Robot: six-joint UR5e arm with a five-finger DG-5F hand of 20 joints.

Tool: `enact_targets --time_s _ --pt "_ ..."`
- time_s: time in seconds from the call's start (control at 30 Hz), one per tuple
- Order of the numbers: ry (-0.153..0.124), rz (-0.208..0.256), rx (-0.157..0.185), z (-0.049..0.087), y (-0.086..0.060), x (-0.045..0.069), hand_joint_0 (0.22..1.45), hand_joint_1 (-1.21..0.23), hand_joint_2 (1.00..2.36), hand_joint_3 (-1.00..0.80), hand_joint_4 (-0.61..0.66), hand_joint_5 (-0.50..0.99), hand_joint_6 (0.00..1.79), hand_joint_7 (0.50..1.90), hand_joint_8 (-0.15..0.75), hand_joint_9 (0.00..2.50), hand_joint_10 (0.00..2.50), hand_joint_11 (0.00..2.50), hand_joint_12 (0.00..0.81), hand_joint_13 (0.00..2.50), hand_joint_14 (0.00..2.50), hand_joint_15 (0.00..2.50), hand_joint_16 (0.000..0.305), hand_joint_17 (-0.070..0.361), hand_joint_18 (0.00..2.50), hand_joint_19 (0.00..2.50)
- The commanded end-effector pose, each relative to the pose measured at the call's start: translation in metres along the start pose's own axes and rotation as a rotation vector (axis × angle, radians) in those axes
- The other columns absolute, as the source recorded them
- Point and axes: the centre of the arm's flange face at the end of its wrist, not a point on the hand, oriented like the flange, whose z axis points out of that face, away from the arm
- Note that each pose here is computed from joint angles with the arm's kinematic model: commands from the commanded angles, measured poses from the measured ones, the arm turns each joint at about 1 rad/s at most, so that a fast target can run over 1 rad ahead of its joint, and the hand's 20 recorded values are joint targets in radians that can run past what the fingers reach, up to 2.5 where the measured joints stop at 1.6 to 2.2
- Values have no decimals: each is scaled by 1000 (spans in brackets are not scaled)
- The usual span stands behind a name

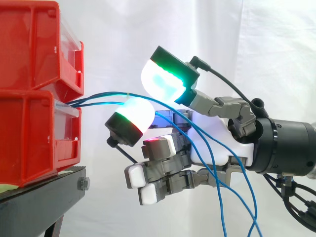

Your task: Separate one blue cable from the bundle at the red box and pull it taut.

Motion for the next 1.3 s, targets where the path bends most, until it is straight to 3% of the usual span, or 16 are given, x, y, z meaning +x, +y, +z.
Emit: enact_targets --time_s 0.0,0.1,0.23,0.37,0.67,0.93,1.13,1.17,1.27 --pt "-1 -2 -1 0 0 0 619 -644 1000 -500 63 -131 896 1056 341 1144 15 989 342 909 20 563 35 80 791 536" --pt "-2 -2 -2 1 1 1 652 -749 1000 -500 65 -131 896 1076 343 1143 12 1005 344 911 19 566 35 79 796 534" --pt "0 -8 1 0 0 2 745 -893 1000 -500 -69 -143 912 1106 336 1137 14 1016 343 916 21 569 36 80 814 536" --pt "-1 -23 1 0 0 2 756 -918 1000 -500 -95 -147 920 1087 329 1127 15 1033 339 918 20 574 36 80 824 533" --pt "0 -29 2 1 -1 3 722 -998 1000 -500 -16 -144 933 1062 330 1139 15 1086 338 932 21 607 36 81 838 551" --pt "0 -29 4 0 -2 3 607 -1086 1000 -500 51 -147 934 1030 318 1114 16 1093 339 932 24 645 37 82 835 589" --pt "0 -29 4 0 -1 3 533 -1015 1000 -500 63 -141 928 994 334 1143 14 1105 350 947 22 642 40 89 854 600" --pt "0 -29 5 0 -2 3 506 -910 1000 -500 70 -136 923 983 340 1153 12 1101 362 959 22 648 41 93 872 597" --pt "0 -30 5 0 -2 3 504 -779 1000 -500 75 -131 912 966 349 1175 13 1095 369 972 20 643 42 95 883 606"
